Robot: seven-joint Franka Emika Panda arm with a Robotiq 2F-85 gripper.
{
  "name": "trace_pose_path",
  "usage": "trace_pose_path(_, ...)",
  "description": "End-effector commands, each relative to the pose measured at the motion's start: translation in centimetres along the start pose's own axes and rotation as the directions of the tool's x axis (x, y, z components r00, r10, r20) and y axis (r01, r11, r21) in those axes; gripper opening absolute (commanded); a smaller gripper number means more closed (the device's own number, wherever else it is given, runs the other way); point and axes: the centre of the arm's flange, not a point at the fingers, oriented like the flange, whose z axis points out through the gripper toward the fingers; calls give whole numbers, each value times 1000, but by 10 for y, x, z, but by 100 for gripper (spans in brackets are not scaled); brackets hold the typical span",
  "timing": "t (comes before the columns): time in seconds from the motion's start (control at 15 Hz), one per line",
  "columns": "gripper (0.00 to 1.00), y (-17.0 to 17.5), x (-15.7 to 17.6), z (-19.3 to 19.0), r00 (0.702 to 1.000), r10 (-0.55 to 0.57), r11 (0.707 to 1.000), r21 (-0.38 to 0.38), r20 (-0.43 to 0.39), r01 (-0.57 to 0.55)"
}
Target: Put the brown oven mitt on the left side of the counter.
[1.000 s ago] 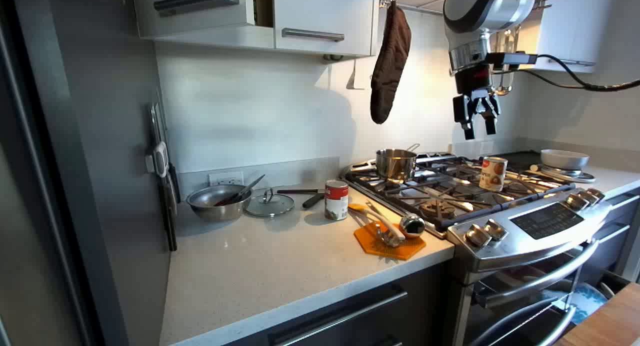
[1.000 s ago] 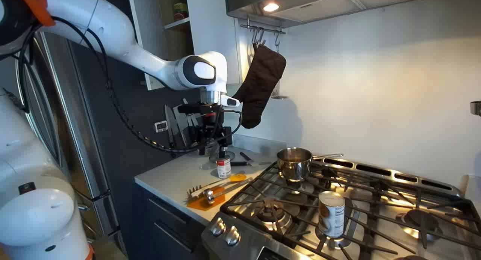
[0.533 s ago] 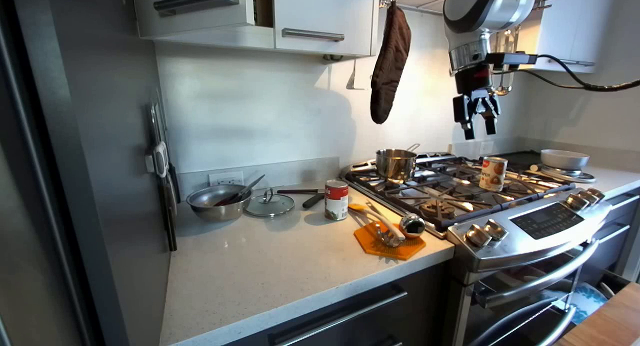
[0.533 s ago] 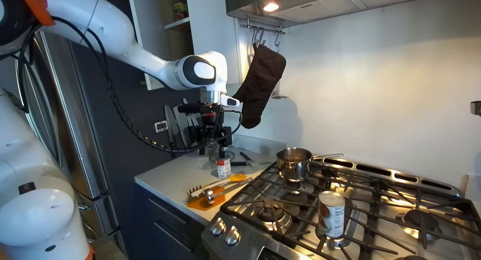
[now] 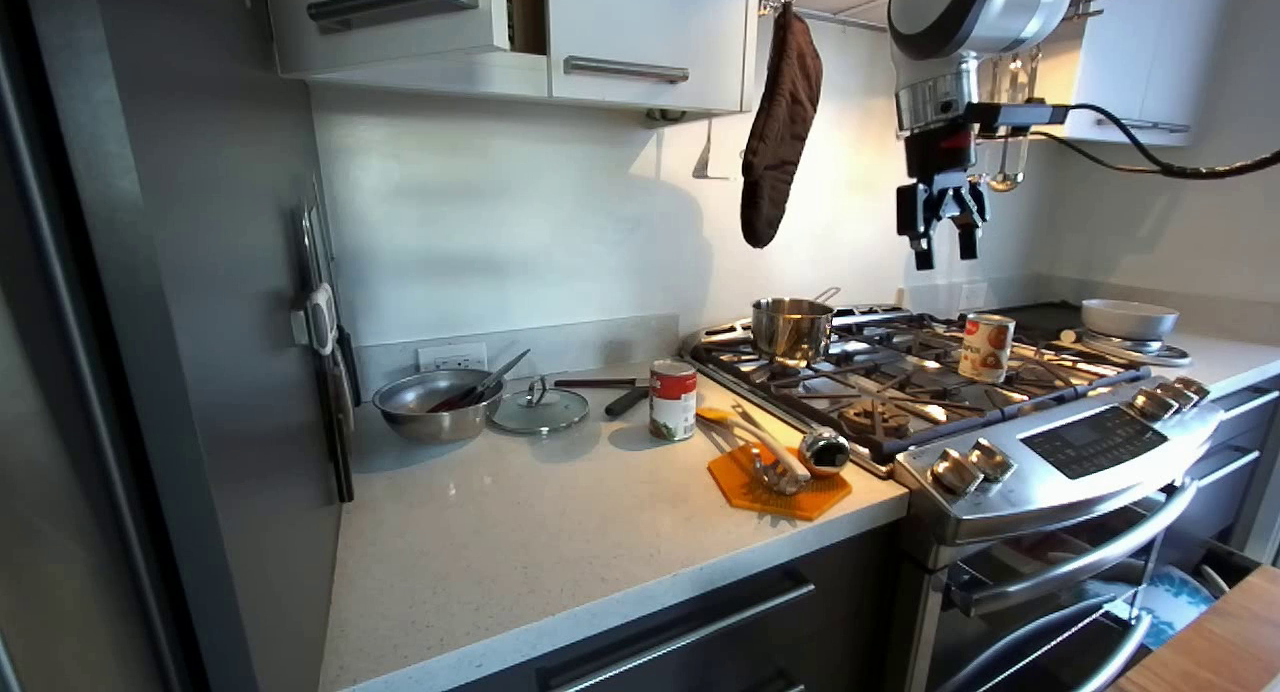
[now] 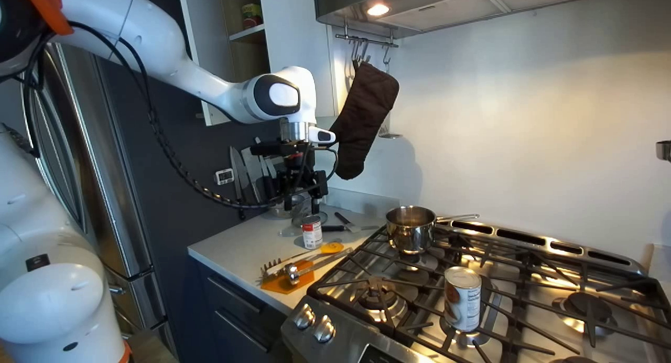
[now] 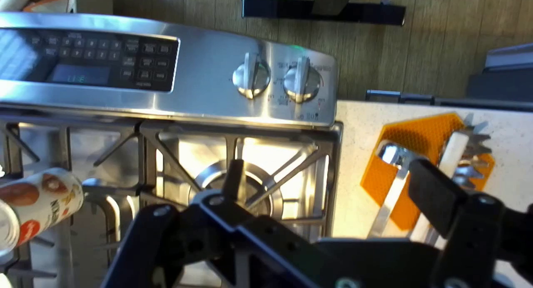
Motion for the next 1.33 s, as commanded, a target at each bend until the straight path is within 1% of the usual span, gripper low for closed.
trace_pose_path(0.0, 100, -2, -8, -52, 980, 37, 998, -39, -196, -46)
trace_pose_path(0.13, 100, -3, -8, -80, 950, 40, 997, -52, -308, -59)
trace_pose_path(0.27, 100, -5, -10, -111, 904, 27, 996, -68, -428, -62)
trace_pose_path(0.33, 100, -7, -11, -124, 874, 17, 995, -76, -486, -62)
trace_pose_path(0.47, 100, -11, -11, -146, 801, -6, 994, -92, -598, -62)
trace_pose_path(0.53, 100, -11, -12, -157, 759, -10, 993, -96, -651, -69)
trace_pose_path(0.67, 100, -11, -14, -176, 662, -17, 992, -96, -749, -84)
trace_pose_path(0.8, 100, -10, -17, -190, 555, -14, 991, -86, -832, -105)
trace_pose_path(0.87, 100, -10, -18, -196, 498, 3, 991, -65, -867, -120)
trace_pose_path(1.0, 100, -8, -23, -202, 382, -9, 990, -62, -924, -127)
trace_pose_path(1.07, 100, -8, -26, -203, 329, -12, 990, -58, -944, -131)
trace_pose_path(1.2, 100, -5, -30, -202, 240, -20, 991, -51, -971, -124)
trace_pose_path(1.27, 100, -4, -31, -199, 216, -25, 992, -52, -976, -118)
